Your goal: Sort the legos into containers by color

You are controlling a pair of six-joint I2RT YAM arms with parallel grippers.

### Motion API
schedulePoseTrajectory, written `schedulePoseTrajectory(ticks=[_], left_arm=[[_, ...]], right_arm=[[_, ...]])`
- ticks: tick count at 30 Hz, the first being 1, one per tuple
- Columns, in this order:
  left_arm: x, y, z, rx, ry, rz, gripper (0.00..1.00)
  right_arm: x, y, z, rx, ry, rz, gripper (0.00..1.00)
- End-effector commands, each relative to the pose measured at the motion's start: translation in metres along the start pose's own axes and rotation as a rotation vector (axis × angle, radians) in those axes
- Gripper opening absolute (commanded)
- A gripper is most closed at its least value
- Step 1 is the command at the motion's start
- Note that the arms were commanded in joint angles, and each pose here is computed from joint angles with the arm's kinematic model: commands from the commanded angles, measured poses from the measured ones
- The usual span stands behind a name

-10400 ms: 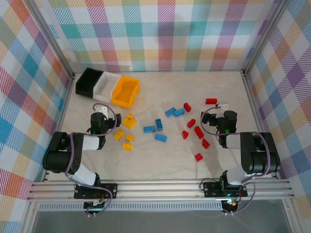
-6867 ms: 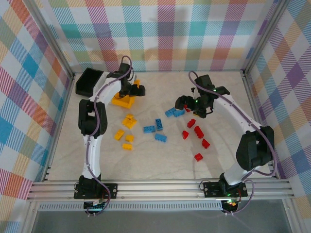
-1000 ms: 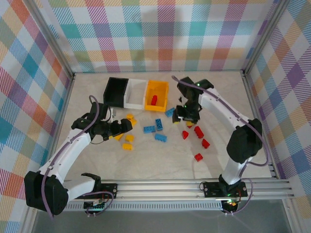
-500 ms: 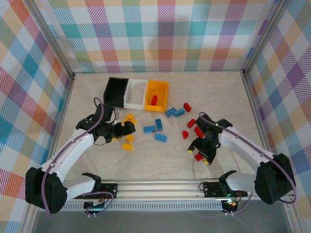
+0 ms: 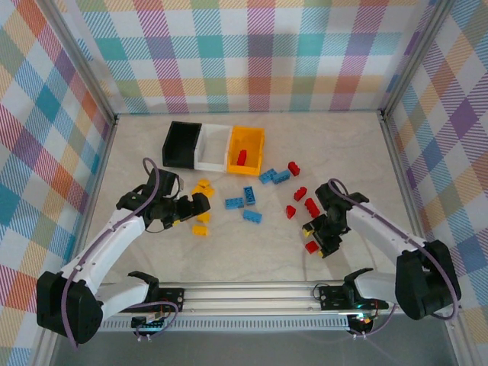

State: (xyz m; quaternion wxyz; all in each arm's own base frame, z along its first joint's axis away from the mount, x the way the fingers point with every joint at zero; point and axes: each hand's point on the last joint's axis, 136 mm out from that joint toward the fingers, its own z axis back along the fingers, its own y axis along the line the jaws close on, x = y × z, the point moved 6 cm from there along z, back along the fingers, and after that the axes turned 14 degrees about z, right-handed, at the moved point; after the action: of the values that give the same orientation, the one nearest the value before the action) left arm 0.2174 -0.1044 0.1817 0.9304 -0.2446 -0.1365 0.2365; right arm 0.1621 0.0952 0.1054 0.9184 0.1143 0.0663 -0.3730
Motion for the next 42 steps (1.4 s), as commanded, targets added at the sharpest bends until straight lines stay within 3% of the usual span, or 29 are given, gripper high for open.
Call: schedulePoseTrajectory(ticks=[1,14,20,26,30,36,40,42], left_arm=[[0.0,0.0,0.002,0.01,-0.015,0.0,0.99],[0.004,0.0,-0.004,0.034,-0.007,-0.013,1.0],[0.005,0.0,-0.003,0.045,-0.013,-0.03,1.0],[0.005,0.002,-0.005,0.045,-0.013,-0.025,1.0],[0.006,-0.001,-0.007,0.034,-0.014,-0.023,1.0],[0.009,-0.007,-0.01,0.018,-0.001,-0.02,1.0],[0.01,-0.01,-0.009,0.006,0.006,-0.022,1.0],[0.009,-0.01,-0.008,0.007,0.01,-0.024,1.0]], right_arm=[[0.002,-0.004,-0.009,-0.024,0.015,-0.049,0.65],[0.008,-0.002,-0.034,-0.072,0.05,-0.072,0.64],[0.007,-0.006,-0.037,-0.089,0.063,-0.066,0.47],[0.012,0.014,-0.011,-0.041,0.011,0.054,0.36],[0.016,0.057,0.024,0.076,-0.027,0.223,0.35],[0.01,0.166,0.095,0.389,-0.165,0.644,0.35],[0.008,0.232,0.11,0.459,-0.128,0.866,0.34],[0.013,0.256,0.104,0.422,-0.117,0.93,0.34]])
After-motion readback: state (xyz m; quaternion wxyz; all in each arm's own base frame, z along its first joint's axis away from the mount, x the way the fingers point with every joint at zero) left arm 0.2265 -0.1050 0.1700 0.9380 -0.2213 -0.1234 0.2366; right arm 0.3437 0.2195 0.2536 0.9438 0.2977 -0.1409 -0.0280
